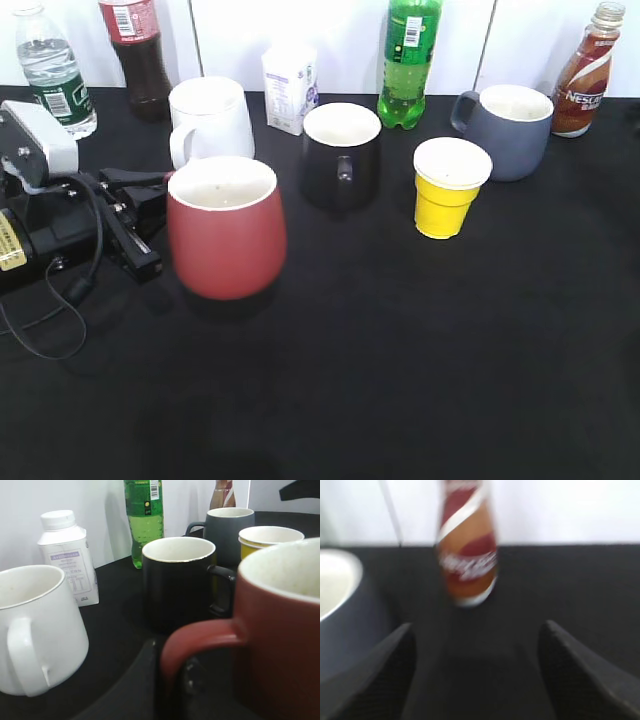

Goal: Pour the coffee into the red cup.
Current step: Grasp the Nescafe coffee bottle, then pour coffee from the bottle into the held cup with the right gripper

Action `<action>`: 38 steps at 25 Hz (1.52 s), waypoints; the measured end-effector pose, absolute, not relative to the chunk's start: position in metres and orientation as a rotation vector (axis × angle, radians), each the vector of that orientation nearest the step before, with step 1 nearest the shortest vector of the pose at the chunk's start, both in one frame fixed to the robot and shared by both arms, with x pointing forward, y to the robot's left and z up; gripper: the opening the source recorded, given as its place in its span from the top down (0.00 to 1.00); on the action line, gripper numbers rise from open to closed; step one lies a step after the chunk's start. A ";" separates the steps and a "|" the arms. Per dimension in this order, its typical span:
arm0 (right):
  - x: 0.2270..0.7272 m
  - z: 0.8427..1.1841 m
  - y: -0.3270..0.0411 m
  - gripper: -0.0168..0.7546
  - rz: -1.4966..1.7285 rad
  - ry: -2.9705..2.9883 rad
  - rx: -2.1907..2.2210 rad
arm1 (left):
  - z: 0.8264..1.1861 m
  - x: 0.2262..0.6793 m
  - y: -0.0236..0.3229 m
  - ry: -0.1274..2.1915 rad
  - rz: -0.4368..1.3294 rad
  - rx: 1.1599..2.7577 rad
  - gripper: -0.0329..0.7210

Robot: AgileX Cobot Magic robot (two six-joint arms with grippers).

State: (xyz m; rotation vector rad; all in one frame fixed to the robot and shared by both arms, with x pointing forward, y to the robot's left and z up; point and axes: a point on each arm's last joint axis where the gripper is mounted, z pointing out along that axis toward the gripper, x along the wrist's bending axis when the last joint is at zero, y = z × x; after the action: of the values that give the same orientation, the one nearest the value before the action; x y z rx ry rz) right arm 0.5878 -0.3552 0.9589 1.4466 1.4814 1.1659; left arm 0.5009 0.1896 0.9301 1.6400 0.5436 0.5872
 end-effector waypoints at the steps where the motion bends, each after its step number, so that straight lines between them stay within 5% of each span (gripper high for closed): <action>1: 0.595 0.957 -0.359 0.21 1.186 1.490 1.418 | 0.930 0.501 0.190 0.544 0.587 1.640 0.90; 9: 0.651 0.914 -0.359 0.21 1.316 1.550 1.174 | 0.930 0.501 0.190 0.544 0.587 1.640 0.90; 13: 0.668 0.906 -0.354 0.13 1.323 1.481 1.182 | 0.930 0.501 0.190 0.546 0.589 1.639 0.90; 23: 0.705 0.889 -0.346 0.12 1.336 1.428 1.171 | 0.930 0.501 0.190 0.546 0.589 1.639 0.90; 38: 0.726 0.863 -0.336 0.28 1.365 1.481 1.142 | 0.930 0.501 0.190 0.546 0.589 1.639 0.90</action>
State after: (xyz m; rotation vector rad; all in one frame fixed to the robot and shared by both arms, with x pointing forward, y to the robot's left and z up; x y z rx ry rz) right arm 0.7262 -0.3363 0.8634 1.1422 1.4812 1.3653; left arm 0.5011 0.1897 0.9301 1.6385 0.5464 0.5887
